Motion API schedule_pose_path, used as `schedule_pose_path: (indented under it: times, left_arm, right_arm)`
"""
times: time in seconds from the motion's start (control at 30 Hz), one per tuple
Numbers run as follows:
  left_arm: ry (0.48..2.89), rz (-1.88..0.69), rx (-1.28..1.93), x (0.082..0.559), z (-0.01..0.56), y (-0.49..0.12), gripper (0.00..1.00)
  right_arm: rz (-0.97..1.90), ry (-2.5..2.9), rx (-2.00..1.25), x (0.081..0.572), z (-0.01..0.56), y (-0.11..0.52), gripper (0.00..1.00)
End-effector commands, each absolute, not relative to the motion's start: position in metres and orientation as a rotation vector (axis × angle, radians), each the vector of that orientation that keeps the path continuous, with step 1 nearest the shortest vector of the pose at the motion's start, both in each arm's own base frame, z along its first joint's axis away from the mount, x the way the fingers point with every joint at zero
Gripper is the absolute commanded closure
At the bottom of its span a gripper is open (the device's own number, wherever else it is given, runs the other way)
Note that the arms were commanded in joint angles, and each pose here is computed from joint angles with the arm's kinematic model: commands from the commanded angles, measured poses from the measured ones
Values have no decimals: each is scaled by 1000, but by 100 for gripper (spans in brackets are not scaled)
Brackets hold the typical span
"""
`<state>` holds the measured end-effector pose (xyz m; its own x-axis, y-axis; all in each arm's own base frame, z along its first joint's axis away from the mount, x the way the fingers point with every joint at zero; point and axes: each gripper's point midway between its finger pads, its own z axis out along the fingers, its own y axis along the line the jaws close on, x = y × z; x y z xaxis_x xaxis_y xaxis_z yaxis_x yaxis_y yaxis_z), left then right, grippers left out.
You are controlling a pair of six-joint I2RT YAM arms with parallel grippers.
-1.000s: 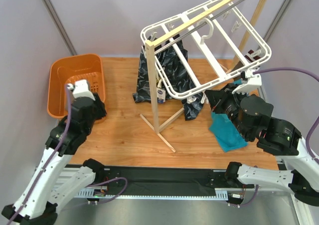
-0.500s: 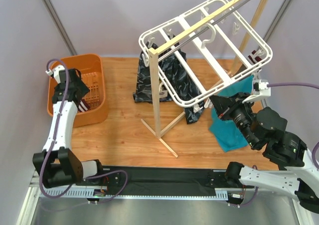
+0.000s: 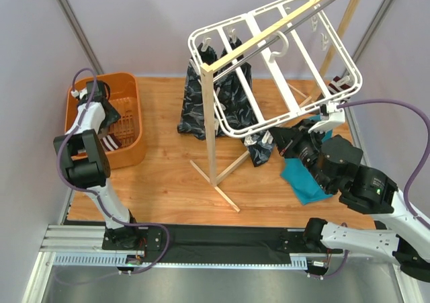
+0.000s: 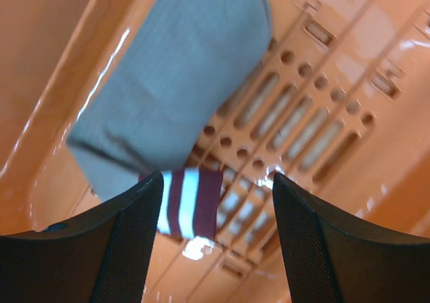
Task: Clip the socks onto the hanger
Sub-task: Pick up the sock from the bin.
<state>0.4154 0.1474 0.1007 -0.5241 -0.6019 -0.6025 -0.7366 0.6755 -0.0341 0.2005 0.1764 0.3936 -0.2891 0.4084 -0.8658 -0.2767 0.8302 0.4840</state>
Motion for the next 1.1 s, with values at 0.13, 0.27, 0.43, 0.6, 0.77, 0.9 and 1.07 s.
schedule_pose_path:
  times: [0.13, 0.27, 0.43, 0.6, 0.77, 0.9, 1.07]
  left_arm:
    - [2252, 462, -1009, 414, 103, 176, 27]
    - [2330, 451, -995, 421, 85, 185, 32]
    - [2404, 403, -989, 432, 64, 190, 36]
    - [2418, 283, -1024, 440, 49, 188, 48]
    - [2401, 194, -1019, 447, 47, 186, 74]
    - [2389, 121, -999, 453, 61, 178, 99]
    - [2326, 13, -971, 461, 105, 166, 100]
  right_arm:
    - [624, 1803, 81, 198, 382, 174, 100]
    - [612, 1809, 104, 198, 381, 170, 100]
    - [601, 1819, 116, 198, 380, 168, 100]
    - [586, 1835, 112, 199, 379, 169, 100]
    - [574, 1848, 110, 199, 380, 169, 100]
    - [574, 1852, 104, 200, 380, 170, 100]
    - [578, 1851, 108, 200, 381, 170, 100]
